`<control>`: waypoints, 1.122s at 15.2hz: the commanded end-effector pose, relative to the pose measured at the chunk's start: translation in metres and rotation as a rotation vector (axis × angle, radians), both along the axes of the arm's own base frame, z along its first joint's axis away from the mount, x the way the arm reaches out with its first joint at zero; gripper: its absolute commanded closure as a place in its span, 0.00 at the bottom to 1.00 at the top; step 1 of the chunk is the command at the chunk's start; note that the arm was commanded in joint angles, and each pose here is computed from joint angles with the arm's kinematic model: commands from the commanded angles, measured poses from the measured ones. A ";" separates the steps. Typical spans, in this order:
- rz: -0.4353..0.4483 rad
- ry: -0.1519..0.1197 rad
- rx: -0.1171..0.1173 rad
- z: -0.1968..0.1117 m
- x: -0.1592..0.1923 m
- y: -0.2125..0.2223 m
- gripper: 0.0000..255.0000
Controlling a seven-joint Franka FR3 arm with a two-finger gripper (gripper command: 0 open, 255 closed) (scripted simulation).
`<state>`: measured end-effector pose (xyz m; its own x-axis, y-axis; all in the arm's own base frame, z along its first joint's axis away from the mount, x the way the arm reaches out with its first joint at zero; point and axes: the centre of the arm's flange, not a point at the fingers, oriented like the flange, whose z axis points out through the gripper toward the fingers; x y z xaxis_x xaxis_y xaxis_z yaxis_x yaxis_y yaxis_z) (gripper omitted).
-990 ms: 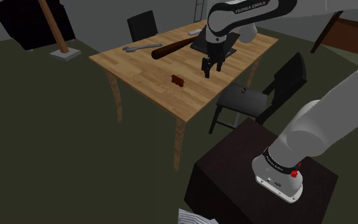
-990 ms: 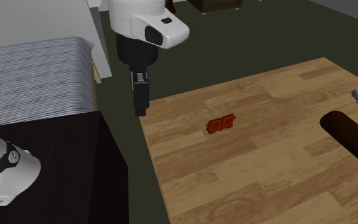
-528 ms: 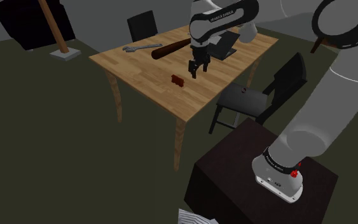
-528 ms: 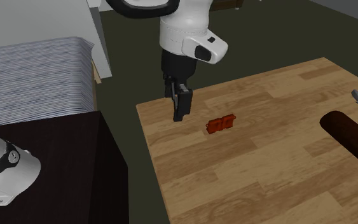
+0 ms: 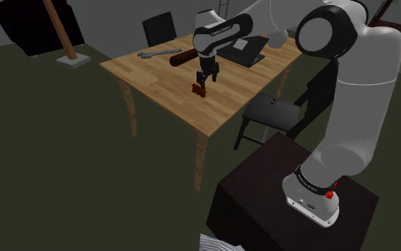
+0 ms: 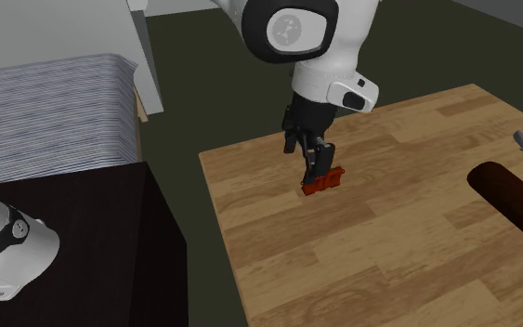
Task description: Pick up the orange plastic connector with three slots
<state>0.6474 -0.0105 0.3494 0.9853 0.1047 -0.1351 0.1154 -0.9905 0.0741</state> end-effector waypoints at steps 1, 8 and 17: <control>0.013 -0.003 -0.004 -0.014 0.021 0.003 0.00; 0.036 -0.008 -0.011 -0.054 0.063 0.009 0.00; 0.036 -0.008 -0.011 -0.078 0.064 0.009 1.00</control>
